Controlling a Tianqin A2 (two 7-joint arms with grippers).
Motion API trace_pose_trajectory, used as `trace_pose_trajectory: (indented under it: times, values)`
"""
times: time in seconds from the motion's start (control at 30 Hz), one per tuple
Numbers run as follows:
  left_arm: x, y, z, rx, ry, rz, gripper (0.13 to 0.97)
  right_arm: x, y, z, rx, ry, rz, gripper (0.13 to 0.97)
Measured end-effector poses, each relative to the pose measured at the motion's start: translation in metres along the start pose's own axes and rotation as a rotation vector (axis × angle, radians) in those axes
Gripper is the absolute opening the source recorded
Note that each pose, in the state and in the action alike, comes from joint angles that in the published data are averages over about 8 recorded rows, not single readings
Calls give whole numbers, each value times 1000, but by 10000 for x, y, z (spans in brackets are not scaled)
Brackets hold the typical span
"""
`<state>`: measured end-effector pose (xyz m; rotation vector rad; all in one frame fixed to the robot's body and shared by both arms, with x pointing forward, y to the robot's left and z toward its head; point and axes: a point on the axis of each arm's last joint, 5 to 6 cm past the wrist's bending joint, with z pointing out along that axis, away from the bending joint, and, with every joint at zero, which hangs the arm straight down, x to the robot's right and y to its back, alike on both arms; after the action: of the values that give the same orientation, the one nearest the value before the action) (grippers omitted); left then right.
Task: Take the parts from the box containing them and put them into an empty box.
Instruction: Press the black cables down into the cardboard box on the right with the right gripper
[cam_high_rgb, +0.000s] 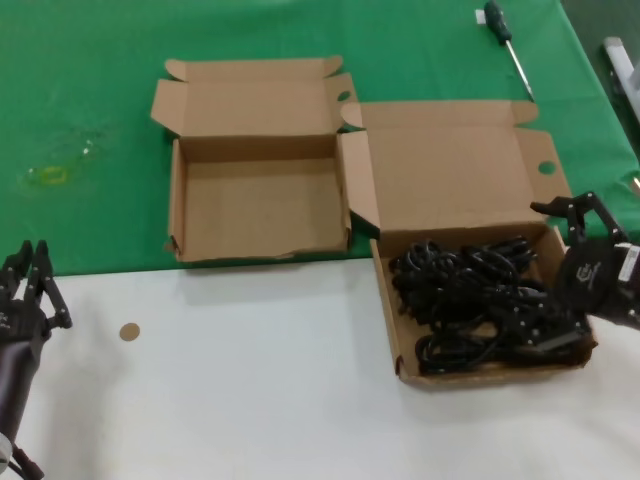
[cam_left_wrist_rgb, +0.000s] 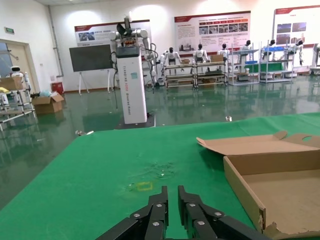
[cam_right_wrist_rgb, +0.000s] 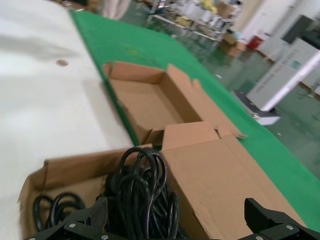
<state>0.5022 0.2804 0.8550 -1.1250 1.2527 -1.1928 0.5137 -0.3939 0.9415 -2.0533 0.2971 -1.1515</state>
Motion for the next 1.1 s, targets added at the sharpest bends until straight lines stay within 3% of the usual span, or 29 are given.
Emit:
trace_pose_trajectory:
  times: [0.2, 0.37, 0.83, 1.1]
  values:
    - [0, 0, 0, 0, 0, 0, 169, 150, 45, -48, -24, -84, -106, 966]
    - [0, 0, 0, 0, 0, 0, 166, 192, 98, -42, -44, -129, -165, 966]
    - [0, 0, 0, 0, 0, 0, 152, 135, 149, 154, -59, -123, -218, 927]
    - [0, 0, 0, 0, 0, 0, 152, 76, 172, 203, -66, -112, -219, 816]
